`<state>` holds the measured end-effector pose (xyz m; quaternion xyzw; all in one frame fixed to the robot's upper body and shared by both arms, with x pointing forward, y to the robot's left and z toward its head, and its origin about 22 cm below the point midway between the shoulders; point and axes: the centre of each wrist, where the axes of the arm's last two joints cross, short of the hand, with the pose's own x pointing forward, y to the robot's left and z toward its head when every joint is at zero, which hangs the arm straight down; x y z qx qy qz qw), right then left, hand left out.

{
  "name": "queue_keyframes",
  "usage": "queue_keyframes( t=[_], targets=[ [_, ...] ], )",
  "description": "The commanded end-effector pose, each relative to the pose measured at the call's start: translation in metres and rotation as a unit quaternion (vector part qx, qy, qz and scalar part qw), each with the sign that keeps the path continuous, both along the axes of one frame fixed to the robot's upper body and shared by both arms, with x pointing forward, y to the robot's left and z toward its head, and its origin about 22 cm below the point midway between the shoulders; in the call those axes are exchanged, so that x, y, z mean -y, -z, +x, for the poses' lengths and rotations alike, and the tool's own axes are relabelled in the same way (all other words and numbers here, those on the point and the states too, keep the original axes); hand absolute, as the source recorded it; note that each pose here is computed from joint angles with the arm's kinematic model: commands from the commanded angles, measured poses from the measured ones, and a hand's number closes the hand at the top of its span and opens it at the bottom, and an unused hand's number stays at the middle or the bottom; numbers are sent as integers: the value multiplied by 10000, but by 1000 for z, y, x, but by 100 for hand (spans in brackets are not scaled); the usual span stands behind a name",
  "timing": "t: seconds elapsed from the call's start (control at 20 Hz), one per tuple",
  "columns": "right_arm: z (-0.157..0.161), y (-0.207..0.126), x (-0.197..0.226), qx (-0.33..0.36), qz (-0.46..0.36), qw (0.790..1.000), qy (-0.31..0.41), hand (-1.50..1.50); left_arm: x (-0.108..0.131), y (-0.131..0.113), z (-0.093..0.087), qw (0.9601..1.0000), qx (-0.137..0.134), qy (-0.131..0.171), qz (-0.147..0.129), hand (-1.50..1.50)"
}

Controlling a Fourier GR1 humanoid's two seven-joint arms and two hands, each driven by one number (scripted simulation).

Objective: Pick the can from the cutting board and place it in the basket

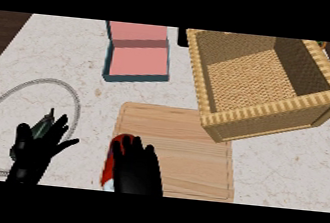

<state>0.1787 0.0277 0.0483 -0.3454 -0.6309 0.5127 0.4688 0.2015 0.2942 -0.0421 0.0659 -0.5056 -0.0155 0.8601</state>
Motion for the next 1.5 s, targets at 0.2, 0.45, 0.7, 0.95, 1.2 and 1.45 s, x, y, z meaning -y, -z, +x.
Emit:
queue_keyframes(
  t=[0.2,0.45,0.7,0.95,1.2,1.45],
  targets=[
    [-13,-80,-1,840,1541,9817,743,150,1,8,-2,9997,-237,-42,97,0],
    [-1,-128,3,1345,1563,9705,1246,150,2,9,-11,9996,-288,-19,28,0],
    [15,-176,9,1538,1719,9619,1470,150,-4,7,-11,9994,-329,-45,79,0],
    [45,-199,6,1561,1557,9604,1703,150,-7,0,-1,9995,-296,1,101,0],
    [71,-221,20,1543,1255,9620,1871,150,1,9,-11,9995,-287,-141,69,0],
    [107,-204,31,1449,1123,9638,1936,150,-2,3,4,9997,-254,-30,59,0]
  ],
)
